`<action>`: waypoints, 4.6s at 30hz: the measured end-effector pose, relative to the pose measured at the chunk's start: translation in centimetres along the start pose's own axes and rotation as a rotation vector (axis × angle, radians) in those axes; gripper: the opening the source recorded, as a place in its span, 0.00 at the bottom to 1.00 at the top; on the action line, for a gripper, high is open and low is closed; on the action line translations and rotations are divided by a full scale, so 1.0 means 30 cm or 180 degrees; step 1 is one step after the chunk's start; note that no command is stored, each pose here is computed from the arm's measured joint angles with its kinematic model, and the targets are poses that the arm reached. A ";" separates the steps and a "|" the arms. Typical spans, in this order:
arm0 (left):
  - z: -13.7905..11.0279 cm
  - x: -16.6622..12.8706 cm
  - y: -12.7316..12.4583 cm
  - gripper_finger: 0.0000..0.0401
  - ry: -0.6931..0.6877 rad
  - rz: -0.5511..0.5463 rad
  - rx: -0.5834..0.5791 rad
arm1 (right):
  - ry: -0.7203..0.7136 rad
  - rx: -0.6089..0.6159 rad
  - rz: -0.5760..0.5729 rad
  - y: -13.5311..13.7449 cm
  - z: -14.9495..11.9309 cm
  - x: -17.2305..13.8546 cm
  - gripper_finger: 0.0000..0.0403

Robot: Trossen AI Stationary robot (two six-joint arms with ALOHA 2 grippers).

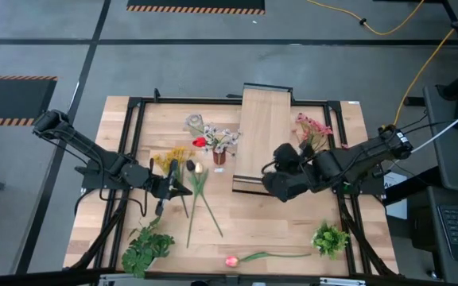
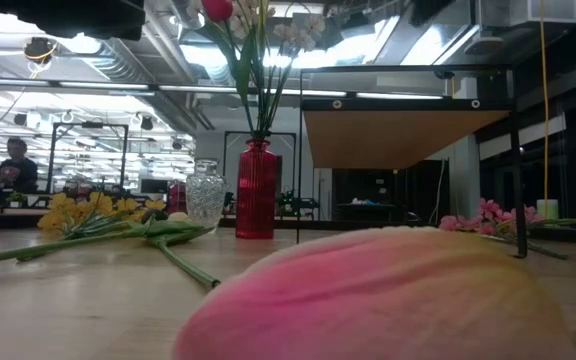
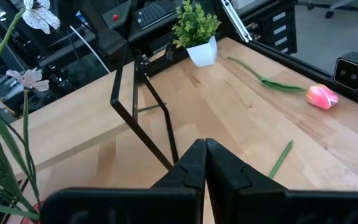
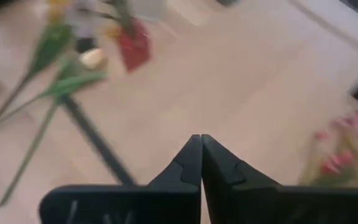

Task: Pick and place flowers into a vace then onto a shelf
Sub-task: Put the pink flowers into the red vase

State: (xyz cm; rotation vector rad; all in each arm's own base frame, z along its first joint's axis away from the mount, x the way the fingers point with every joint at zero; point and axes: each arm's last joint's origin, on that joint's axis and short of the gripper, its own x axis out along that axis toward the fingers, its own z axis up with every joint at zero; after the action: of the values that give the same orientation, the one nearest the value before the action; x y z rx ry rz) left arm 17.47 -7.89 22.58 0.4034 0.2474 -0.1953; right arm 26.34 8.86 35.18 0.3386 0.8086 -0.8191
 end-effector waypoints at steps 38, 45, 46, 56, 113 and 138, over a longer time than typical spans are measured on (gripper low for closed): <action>-0.003 0.000 -0.001 0.00 0.0031 -0.0002 0.0003 | 0.0761 0.1494 -0.0345 -0.502 -0.020 0.090 0.01; -0.003 0.000 0.000 0.01 0.0034 0.0011 0.0001 | 0.0909 0.1619 -0.0629 -0.555 -0.126 0.159 0.04; -0.003 0.000 0.000 0.01 0.0036 0.0014 0.0001 | 0.0931 0.1619 -0.0629 -0.555 -0.135 0.167 0.05; -0.003 0.000 0.000 0.01 0.0034 0.0019 -0.0060 | 0.0970 0.1781 -0.0391 -0.525 -0.172 0.241 0.35; -0.003 0.000 0.001 0.02 0.0031 0.0020 -0.0063 | 0.0837 0.3068 -0.0563 -0.600 -0.424 0.577 0.54; -0.003 0.000 0.001 0.00 0.0032 0.0020 -0.0054 | 0.1035 0.2893 -0.0899 -0.585 -0.448 0.636 0.37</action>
State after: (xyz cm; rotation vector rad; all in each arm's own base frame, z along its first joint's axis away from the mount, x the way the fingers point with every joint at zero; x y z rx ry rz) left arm 17.47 -7.84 22.52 0.3885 0.2574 -0.1851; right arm 14.15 -4.92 12.52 1.2053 0.7496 -1.4018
